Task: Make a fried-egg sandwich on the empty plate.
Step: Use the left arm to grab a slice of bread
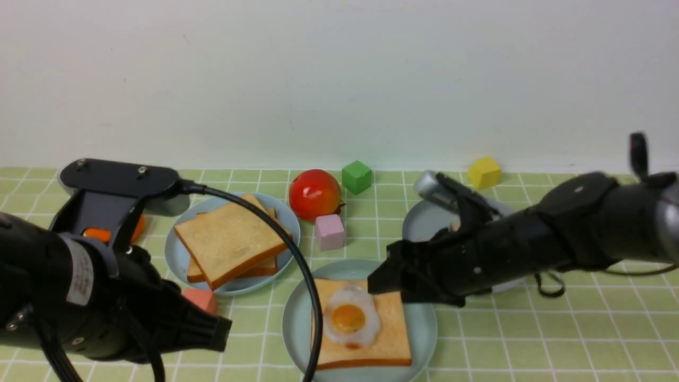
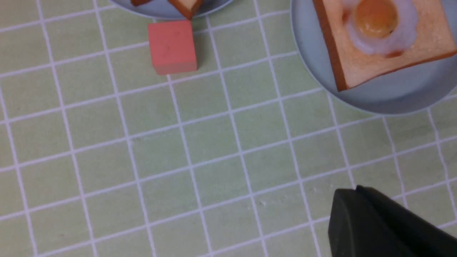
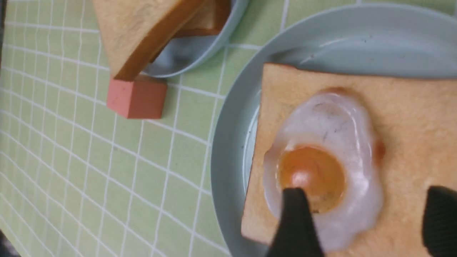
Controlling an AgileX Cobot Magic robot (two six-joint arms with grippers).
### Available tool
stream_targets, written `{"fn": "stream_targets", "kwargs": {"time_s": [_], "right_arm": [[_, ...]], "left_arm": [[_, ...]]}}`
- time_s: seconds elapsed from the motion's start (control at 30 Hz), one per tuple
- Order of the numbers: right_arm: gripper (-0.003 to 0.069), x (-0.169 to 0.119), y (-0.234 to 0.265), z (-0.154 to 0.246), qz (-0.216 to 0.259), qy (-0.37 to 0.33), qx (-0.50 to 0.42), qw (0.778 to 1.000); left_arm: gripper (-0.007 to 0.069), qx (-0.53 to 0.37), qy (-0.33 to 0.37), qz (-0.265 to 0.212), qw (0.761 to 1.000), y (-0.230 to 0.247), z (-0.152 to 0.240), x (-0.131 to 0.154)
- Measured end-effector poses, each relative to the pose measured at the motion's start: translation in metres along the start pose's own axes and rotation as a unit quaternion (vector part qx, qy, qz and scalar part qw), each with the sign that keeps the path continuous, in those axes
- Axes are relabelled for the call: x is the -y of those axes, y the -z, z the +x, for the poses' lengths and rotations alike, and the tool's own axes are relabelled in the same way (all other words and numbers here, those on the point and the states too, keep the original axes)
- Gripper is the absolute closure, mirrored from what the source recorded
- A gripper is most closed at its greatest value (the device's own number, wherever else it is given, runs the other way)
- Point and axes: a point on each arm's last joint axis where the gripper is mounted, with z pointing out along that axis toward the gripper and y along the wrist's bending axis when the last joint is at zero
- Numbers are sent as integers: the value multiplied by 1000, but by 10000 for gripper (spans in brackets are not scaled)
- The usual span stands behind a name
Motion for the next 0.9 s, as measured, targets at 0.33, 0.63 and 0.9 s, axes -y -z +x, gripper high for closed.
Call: {"fn": "stream_targets", "kwargs": {"time_s": [0.33, 0.63, 0.9], "right_arm": [[92, -66, 128, -20, 95, 159, 28, 982], [127, -73, 197, 12, 180, 136, 76, 971], [129, -68, 187, 50, 109, 178, 35, 977]], "left_arm": [[615, 59, 69, 1, 996, -23, -25, -14], [601, 9, 259, -16, 966, -63, -50, -88], [448, -8, 398, 39, 916, -110, -85, -147]]}}
